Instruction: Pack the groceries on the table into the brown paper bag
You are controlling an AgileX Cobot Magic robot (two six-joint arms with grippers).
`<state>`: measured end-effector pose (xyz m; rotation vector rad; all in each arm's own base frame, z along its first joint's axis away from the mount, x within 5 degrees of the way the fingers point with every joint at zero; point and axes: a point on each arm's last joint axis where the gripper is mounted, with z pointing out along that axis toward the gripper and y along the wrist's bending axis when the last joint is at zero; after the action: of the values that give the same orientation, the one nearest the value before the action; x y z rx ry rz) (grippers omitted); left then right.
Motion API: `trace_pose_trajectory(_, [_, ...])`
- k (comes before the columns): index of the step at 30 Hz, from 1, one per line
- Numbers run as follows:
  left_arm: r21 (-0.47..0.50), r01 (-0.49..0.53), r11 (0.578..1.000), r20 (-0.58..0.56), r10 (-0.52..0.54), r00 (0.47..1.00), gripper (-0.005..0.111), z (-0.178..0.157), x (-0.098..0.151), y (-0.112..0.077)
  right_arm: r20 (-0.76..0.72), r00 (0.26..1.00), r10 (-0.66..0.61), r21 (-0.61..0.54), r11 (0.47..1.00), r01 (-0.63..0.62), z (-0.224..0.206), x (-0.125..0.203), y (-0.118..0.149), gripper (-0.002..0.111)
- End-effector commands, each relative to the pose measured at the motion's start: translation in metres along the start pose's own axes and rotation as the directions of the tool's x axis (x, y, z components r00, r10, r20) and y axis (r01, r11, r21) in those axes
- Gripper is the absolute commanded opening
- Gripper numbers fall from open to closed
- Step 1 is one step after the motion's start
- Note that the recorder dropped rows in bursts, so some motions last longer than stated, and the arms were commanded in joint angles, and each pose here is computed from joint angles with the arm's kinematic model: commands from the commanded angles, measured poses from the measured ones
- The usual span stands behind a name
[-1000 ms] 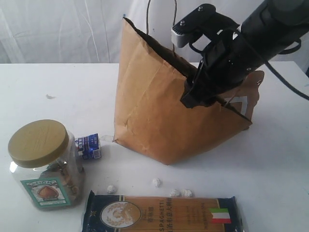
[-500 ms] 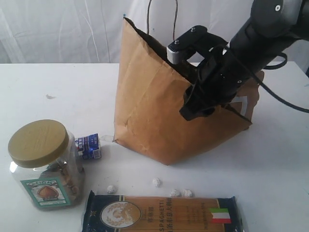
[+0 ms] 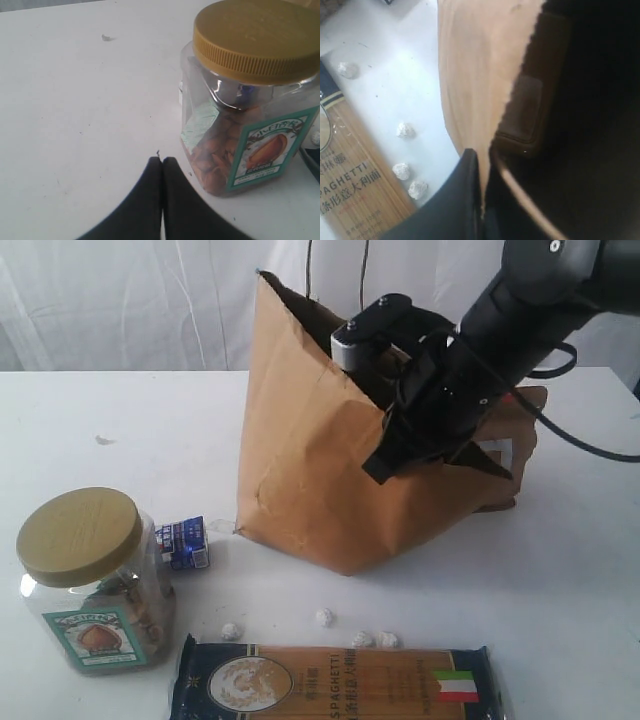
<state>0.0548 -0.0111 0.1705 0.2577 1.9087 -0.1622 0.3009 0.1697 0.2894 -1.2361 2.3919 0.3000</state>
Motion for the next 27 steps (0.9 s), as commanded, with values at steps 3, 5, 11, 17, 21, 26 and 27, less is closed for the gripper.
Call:
trace_pose_trajectory(3, [-0.002,-0.002,1.000,-0.005,0.002,1.000,0.000,0.000,0.002,0.000,0.066,0.996,-0.066,0.019,0.998,0.065,-0.023,-0.023,0.008,0.000])
trace_pose_trajectory(5, [-0.002,-0.002,1.000,-0.005,0.002,1.000,0.000,0.000,0.002,0.000,0.100,0.992,-0.080,0.037,0.996,0.077,-0.030,-0.033,0.012,0.000])
trace_pose_trajectory(11, [-0.002,-0.002,1.000,-0.005,0.002,1.000,0.000,0.000,0.002,0.000,0.126,0.982,-0.141,0.131,0.984,0.125,-0.047,-0.054,0.024,0.000])
trace_pose_trajectory(17, [-0.002,-0.002,1.000,-0.005,0.002,1.000,0.000,0.000,0.002,0.000,0.078,0.974,-0.215,0.221,0.956,0.193,-0.050,-0.060,0.034,0.000])
trace_pose_trajectory(21, [-0.002,-0.002,1.000,-0.005,0.002,1.000,0.000,0.000,0.002,0.000,0.090,0.968,-0.233,0.276,0.940,0.201,-0.059,-0.067,0.035,0.000])
trace_pose_trajectory(26, [-0.002,-0.002,1.000,-0.005,0.002,1.000,0.000,0.000,0.002,0.000,0.095,0.966,-0.242,0.325,0.924,0.199,-0.068,-0.070,0.031,0.000])
trace_pose_trajectory(27, [-0.002,-0.002,1.000,-0.005,0.002,1.000,0.000,0.000,0.002,0.000,0.089,0.967,-0.238,0.321,0.926,0.199,-0.068,-0.070,0.031,0.000])
